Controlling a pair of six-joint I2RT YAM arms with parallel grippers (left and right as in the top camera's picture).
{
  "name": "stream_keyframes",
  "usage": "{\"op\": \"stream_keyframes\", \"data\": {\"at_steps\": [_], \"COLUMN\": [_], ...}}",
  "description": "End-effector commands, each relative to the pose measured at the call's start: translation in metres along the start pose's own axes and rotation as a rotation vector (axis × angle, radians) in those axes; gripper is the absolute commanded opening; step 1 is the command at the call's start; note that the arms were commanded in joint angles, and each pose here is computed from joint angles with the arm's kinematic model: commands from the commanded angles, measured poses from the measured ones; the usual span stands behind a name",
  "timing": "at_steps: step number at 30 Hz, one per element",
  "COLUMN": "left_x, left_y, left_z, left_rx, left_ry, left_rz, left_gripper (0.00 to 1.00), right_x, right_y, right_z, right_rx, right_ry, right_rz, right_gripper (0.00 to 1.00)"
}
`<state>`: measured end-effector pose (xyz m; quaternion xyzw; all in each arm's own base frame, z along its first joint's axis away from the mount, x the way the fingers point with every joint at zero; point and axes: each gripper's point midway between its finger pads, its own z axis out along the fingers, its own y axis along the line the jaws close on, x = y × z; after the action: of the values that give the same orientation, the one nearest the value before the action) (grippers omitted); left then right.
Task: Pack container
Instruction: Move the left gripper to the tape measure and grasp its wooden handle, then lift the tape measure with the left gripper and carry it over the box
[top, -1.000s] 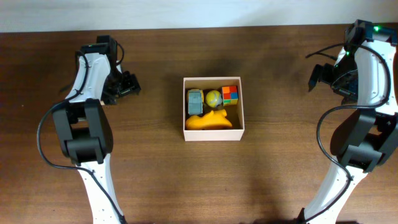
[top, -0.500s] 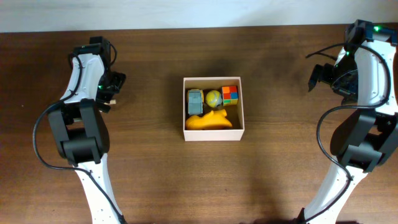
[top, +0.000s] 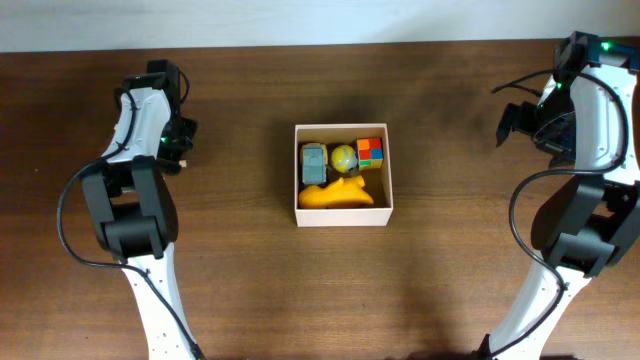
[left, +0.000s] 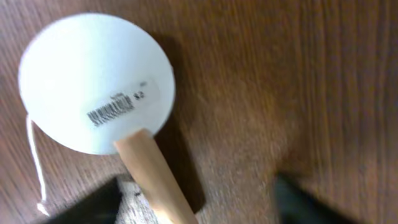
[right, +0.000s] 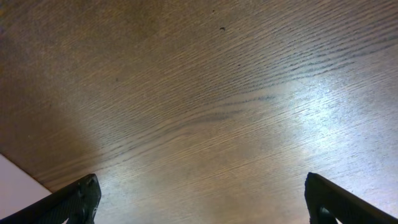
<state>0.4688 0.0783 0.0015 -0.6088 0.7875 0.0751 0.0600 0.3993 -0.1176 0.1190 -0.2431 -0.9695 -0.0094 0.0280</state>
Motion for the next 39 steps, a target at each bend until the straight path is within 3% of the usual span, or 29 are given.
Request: {"op": "stream_keyframes", "data": {"at_steps": [1, 3, 7, 12, 20, 26, 39], "left_x": [0.011, 0.014, 0.019, 0.03, 0.033, 0.036, 0.04], "left_y": [0.027, 0.027, 0.029, 0.024, 0.03, 0.039, 0.052], "left_z": [0.044, 0.043, 0.043, 0.042, 0.041, 0.039, 0.036], "left_rx": [-0.142, -0.141, -0.147, -0.112, -0.104, -0.113, -0.149], "left_ry": [0.029, 0.049, 0.077, 0.143, 0.183, 0.224, 0.266], "left_rz": [0.011, 0.011, 0.013, 0.133, 0.477, 0.728, 0.795], "left_gripper": [0.45, 0.35, 0.31, 0.24, 0.24, 0.02, 0.02], "right_x": [0.0, 0.0, 0.0, 0.0, 0.0, 0.0, 0.0], "right_y": [0.002, 0.002, 0.002, 0.002, 0.002, 0.002, 0.002], "right_z": [-0.005, -0.005, -0.005, -0.005, -0.005, -0.005, -0.005], "right_rx": [-0.004, -0.004, -0.004, -0.004, -0.004, -0.004, -0.004], "right_ry": [-0.015, -0.015, -0.015, -0.015, -0.015, -0.015, -0.015], "right_rz": [-0.011, -0.011, -0.011, -0.011, -0.011, -0.011, -0.011], "right_gripper": [0.99, 0.99, 0.99, 0.99, 0.99, 0.99, 0.99]}}
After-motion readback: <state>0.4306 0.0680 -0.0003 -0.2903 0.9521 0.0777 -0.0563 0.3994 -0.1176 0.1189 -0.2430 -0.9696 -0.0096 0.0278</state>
